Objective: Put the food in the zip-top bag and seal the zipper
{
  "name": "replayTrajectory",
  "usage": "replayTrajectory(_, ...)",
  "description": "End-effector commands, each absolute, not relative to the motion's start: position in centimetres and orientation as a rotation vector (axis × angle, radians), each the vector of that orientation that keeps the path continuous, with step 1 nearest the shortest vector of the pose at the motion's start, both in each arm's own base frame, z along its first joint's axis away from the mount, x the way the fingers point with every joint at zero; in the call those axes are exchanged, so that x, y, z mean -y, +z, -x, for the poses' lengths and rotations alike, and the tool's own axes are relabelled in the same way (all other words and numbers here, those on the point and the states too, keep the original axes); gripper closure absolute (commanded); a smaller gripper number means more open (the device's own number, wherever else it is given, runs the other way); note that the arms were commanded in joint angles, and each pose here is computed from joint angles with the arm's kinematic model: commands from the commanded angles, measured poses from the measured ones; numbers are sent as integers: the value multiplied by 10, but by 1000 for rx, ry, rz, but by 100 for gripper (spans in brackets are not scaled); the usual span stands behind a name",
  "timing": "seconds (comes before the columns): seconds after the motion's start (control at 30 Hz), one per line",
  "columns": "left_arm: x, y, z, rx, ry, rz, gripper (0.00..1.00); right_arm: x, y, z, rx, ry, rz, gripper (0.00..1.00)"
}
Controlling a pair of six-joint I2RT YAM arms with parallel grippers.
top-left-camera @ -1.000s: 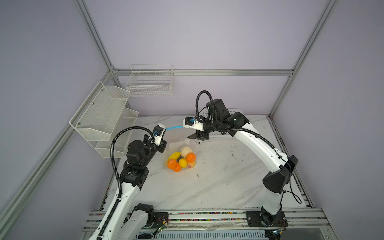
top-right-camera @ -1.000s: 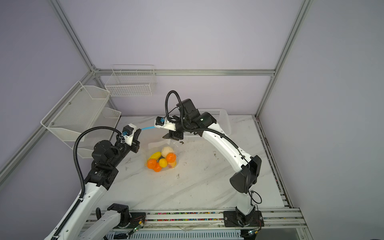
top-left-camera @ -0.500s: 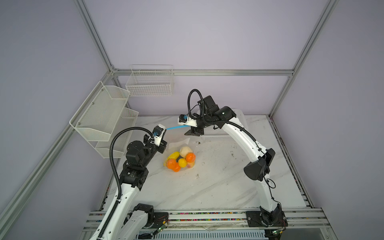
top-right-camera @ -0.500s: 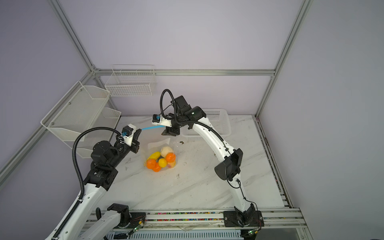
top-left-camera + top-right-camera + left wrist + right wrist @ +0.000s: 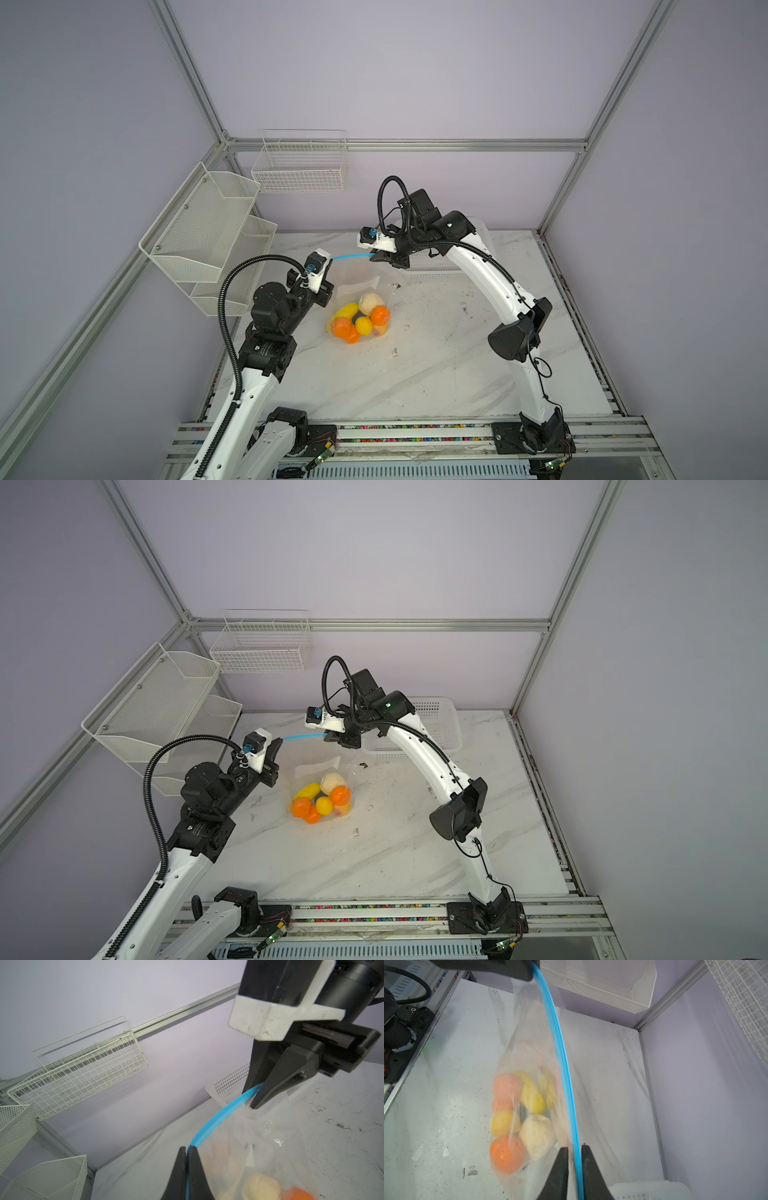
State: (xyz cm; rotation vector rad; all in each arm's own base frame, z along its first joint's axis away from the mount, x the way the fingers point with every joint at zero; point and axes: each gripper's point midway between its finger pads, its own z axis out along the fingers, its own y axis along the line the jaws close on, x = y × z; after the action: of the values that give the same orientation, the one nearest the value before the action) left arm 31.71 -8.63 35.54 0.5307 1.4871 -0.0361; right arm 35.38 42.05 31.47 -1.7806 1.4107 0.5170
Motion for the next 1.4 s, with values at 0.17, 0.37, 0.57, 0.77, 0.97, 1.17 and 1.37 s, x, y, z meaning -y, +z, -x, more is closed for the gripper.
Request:
replayTrajectory(0.17, 87, 364, -310, -1439, -63, -507, 100, -410, 332, -341, -1410, 521, 1771, 94)
replayTrajectory(0.37, 91, 365, -303, -1450, -103, -512, 100, -401, 342, -335, -1440, 510, 1751, 99)
replayTrajectory(0.57, 106, 366, -288, -1460, -238, -552, 100, -390, 353, -321, -1501, 514, 1701, 100)
replayTrajectory(0.77, 122, 368, -267, -1470, -346, -595, 100, -382, 357, -293, -1572, 545, 1648, 100)
replayTrajectory(0.97, 136, 367, -239, -1476, -470, -604, 100, -376, 369, -259, -1594, 564, 1583, 100)
replayTrajectory(1.17, 133, 357, -206, -1529, -533, -566, 100, -378, 368, -223, -1624, 588, 1572, 100)
replayTrajectory(1.37, 113, 317, -196, -1681, -522, -419, 100, -402, 330, -224, -1636, 647, 1662, 100)
